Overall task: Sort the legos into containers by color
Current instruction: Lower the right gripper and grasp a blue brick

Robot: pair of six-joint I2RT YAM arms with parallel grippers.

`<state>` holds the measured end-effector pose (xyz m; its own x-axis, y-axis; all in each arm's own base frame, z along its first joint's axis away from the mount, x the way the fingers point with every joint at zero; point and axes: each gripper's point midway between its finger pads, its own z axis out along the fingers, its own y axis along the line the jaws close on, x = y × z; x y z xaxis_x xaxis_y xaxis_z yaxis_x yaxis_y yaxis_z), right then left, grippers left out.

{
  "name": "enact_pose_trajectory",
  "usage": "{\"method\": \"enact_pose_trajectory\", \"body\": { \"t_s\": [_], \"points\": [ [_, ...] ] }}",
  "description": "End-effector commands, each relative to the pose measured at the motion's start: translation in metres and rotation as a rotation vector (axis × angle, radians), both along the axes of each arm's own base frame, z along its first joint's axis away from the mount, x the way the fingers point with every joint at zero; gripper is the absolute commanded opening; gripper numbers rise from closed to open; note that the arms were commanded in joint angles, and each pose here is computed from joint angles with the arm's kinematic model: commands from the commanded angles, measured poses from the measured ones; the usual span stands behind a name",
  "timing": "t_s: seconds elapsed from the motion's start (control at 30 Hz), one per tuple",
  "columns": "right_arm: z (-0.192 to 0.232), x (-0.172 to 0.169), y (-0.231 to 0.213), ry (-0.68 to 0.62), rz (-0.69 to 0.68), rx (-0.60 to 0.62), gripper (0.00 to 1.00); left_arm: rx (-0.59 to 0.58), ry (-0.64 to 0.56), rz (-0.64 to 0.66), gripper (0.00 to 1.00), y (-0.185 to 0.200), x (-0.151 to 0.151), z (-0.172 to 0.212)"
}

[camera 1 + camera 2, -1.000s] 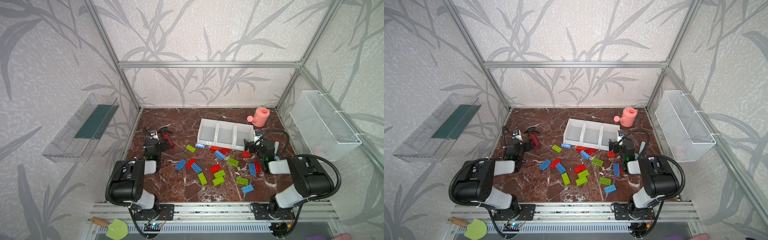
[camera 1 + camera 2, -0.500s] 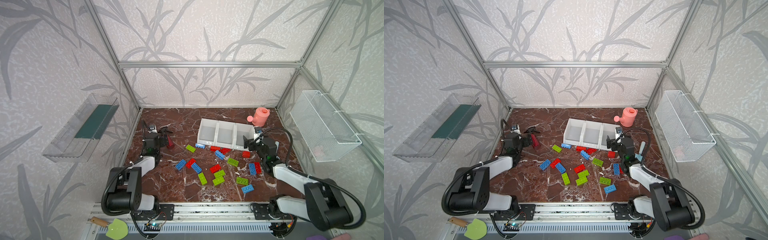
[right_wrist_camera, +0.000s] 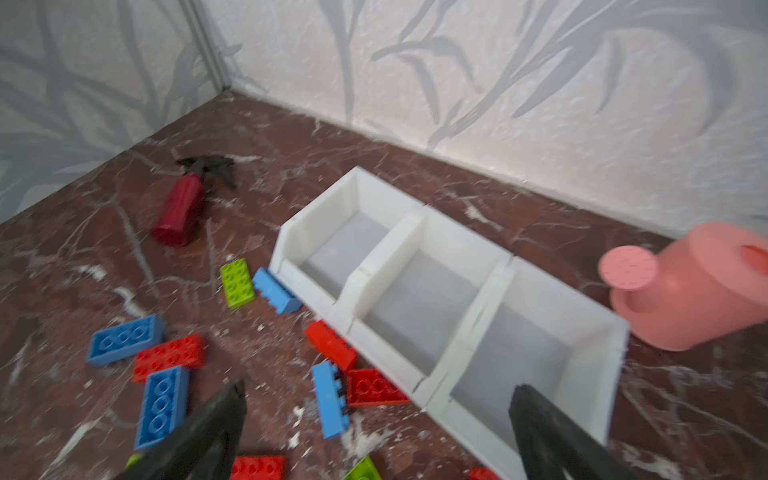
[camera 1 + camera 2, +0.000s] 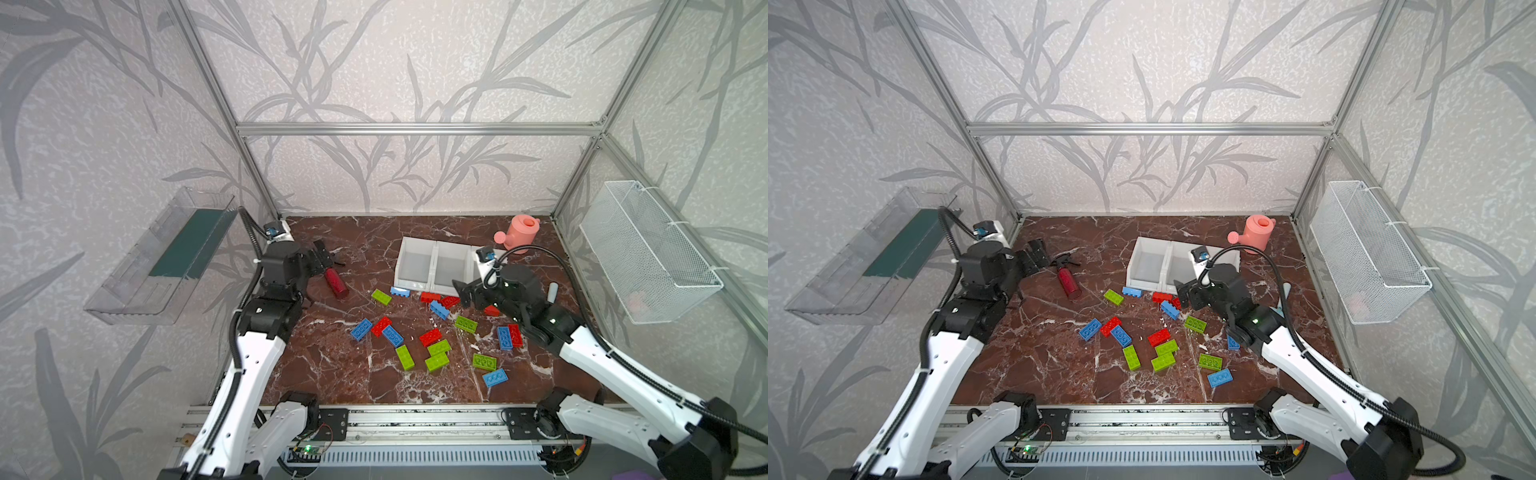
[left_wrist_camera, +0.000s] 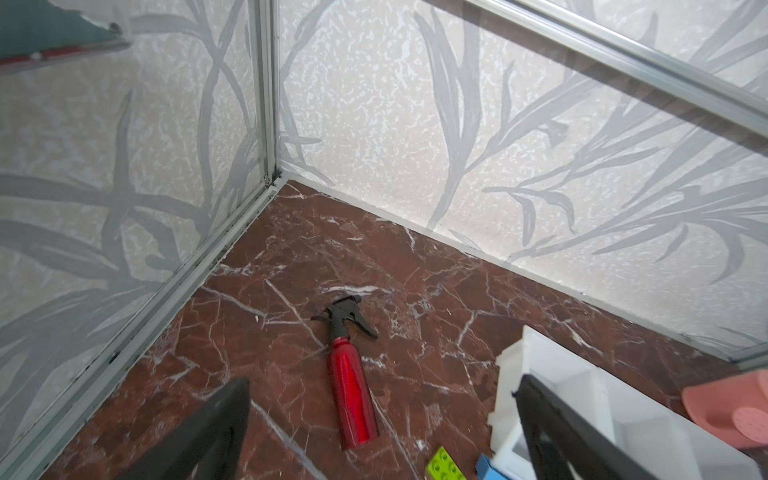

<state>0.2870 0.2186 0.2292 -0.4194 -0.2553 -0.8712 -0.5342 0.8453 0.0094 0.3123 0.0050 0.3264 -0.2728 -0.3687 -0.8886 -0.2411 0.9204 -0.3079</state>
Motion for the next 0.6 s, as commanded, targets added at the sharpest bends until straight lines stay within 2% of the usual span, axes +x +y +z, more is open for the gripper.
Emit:
{"method": "enact_pose_trajectory", "body": {
  "t_s": [0.0,0.1,0.23,0.43,0.57],
  "points": [
    [-0.047,-0.036,0.030,0.176,0.134,-0.125,0.97,-0.049,0.156,-0.056,0.99,-0.009,-0.035,-0.037],
    [-0.067,-0.051,0.069,0.224,0.239,-0.178,0.93,-0.074,0.191,-0.105,0.99,-0.017,-0.052,-0.051],
    [-0.096,-0.062,0.112,0.278,0.336,-0.239,0.90,-0.101,0.180,-0.099,0.99,-0.016,-0.068,-0.070],
    [-0.127,-0.054,0.149,0.346,0.374,-0.308,0.89,-0.067,0.105,-0.051,0.99,-0.004,-0.080,-0.062],
    [-0.155,-0.048,0.161,0.409,0.377,-0.376,0.86,-0.060,0.106,-0.030,0.99,0.000,-0.089,-0.063]
  ]
}}
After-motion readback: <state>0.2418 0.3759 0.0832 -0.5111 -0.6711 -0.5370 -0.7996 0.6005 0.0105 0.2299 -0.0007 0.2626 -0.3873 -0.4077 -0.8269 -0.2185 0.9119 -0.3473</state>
